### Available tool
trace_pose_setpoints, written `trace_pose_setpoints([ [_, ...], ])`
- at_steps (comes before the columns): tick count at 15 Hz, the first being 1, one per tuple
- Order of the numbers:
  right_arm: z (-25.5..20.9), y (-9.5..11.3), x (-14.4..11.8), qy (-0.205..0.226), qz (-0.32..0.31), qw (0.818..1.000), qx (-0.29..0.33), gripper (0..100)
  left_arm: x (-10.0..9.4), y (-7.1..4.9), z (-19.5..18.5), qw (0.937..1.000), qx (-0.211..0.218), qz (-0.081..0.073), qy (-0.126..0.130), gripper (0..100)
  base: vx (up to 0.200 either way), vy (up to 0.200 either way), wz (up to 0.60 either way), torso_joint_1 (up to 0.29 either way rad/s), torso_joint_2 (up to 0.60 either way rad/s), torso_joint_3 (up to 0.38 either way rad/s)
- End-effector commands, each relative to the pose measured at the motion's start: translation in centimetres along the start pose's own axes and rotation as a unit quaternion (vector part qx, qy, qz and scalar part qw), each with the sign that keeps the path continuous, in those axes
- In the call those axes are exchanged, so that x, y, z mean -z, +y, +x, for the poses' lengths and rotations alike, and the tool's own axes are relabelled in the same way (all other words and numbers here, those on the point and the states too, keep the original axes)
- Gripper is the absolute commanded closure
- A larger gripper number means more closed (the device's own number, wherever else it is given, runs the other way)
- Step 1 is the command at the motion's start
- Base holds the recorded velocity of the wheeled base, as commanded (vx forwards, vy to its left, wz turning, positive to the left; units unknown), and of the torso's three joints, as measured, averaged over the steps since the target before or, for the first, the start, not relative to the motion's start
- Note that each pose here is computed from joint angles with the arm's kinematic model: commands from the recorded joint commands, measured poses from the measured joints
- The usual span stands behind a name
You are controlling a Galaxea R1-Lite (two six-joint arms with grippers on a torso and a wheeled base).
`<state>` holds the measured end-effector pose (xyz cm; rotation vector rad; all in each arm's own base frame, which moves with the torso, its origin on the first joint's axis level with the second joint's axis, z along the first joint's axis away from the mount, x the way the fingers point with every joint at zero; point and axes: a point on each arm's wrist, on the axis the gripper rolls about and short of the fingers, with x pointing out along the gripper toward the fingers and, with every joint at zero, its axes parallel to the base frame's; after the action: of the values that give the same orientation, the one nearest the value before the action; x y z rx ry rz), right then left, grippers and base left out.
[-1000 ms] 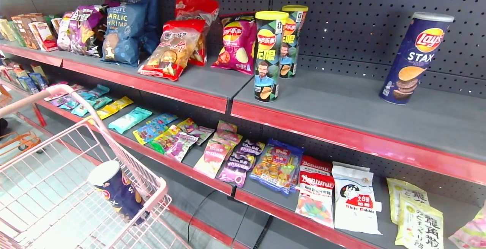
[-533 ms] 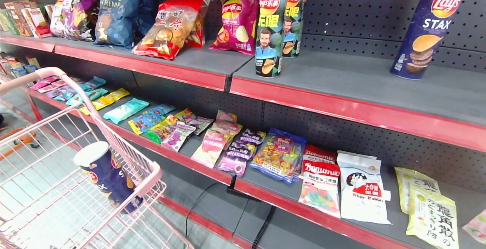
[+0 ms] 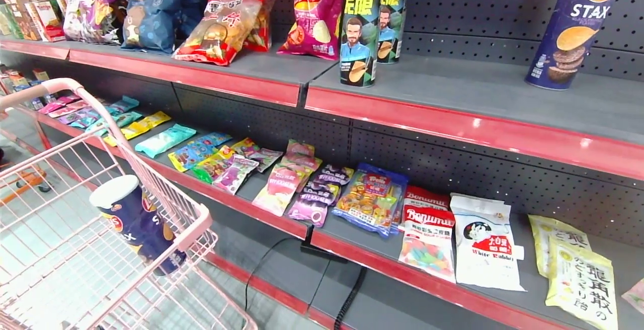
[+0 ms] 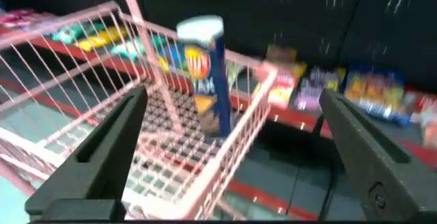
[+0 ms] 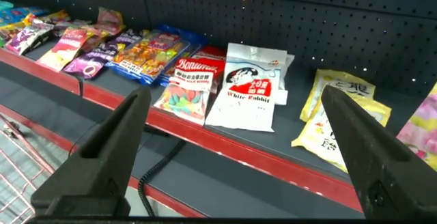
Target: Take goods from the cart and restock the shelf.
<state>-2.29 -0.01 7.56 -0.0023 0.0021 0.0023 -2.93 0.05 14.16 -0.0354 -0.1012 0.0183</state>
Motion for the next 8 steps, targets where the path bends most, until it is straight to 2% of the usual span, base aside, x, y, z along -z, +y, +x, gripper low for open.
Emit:
trace_pose_setpoints([
  [1,0.0,0.0,0.0,0.000,0.000,1.000,0.000,0,-7.6,-0.3,3.7,0.9996,-0.010,-0.022,0.015,0,0.000,0.000,0.60,-0.007,0.00,0.017],
  [2,0.0,0.0,0.0,0.001,0.000,1.000,0.000,0,-7.6,-0.3,3.9,0.9996,-0.011,-0.018,0.020,0,0.000,0.000,0.60,-0.002,0.00,-0.002],
  [4,0.0,0.0,0.0,0.000,0.000,1.000,0.000,0,-6.1,-0.3,4.3,0.9984,-0.011,0.010,0.055,0,0.000,0.000,0.60,0.012,0.01,0.000],
  [6,0.0,0.0,0.0,0.000,0.000,1.000,0.000,0,-4.9,-0.2,4.0,0.9976,-0.002,0.021,0.066,0,0.000,0.000,0.00,0.000,0.00,0.000],
  [8,0.0,0.0,0.0,0.000,0.000,1.000,0.000,0,-4.1,-0.2,4.2,0.9964,-0.002,0.021,0.083,0,0.000,0.000,0.00,0.000,0.00,0.000],
])
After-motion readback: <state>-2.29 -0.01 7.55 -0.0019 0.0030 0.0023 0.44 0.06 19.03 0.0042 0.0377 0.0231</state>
